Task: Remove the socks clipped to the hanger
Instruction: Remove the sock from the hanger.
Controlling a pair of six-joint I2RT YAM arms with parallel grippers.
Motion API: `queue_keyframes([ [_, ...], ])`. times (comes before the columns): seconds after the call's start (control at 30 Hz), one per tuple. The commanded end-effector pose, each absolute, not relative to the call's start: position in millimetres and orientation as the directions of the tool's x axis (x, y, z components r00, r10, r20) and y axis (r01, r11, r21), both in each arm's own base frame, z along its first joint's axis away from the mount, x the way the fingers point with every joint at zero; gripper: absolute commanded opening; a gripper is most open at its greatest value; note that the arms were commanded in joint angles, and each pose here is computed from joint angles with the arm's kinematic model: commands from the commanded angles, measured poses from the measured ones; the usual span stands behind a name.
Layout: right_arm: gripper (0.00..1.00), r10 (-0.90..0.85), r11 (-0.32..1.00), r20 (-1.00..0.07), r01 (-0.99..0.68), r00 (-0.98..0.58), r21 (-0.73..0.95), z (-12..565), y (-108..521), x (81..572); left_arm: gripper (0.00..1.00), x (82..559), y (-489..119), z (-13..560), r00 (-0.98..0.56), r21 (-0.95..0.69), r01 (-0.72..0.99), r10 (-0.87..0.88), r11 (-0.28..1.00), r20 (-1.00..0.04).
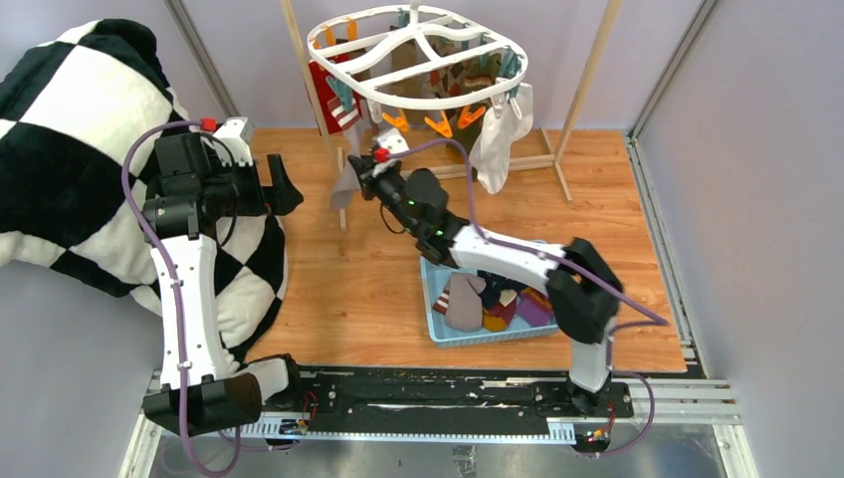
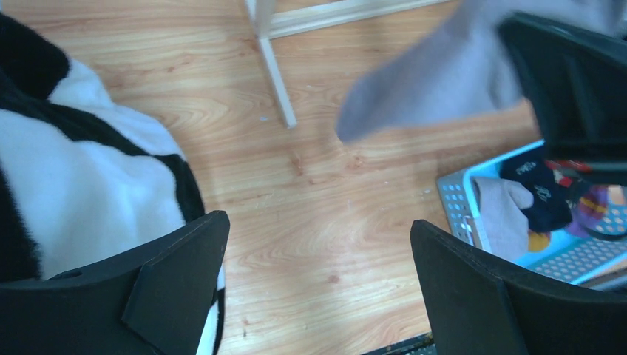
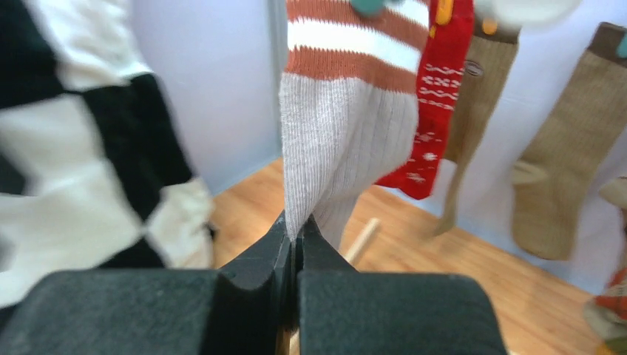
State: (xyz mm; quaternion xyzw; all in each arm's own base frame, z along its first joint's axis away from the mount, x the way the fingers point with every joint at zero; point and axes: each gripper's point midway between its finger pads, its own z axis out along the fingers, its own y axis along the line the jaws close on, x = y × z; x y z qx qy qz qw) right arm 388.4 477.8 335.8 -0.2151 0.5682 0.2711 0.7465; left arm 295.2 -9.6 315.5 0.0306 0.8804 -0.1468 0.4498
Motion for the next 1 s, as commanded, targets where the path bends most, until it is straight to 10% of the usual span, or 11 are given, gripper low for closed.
queue_keyframes([
  [0.0, 0.00, 0.328, 0.590, -0.934, -0.803, 0.142, 0.086, 388.4, 441.3, 317.2, 1.00, 278.3, -37.4, 319.3, -0.592, -0.320, 0.310, -0.081, 0.895, -0.802],
  [0.63, 0.00, 0.362, 0.576, -0.932, -0.778, -0.032, 0.251, 397.1, 279.3, 252.3, 1.00, 257.8, -113.5, 347.1, -0.571, -0.380, 0.564, 0.014, 0.733, -0.821],
  [0.97, 0.00, 0.270, 0.158, -0.913, -0.921, -0.307, 0.356, 378.0, 343.8, 204.5, 0.99, 226.7, -163.4, 340.5, -0.578, -0.452, 0.730, 0.111, 0.513, -0.808],
])
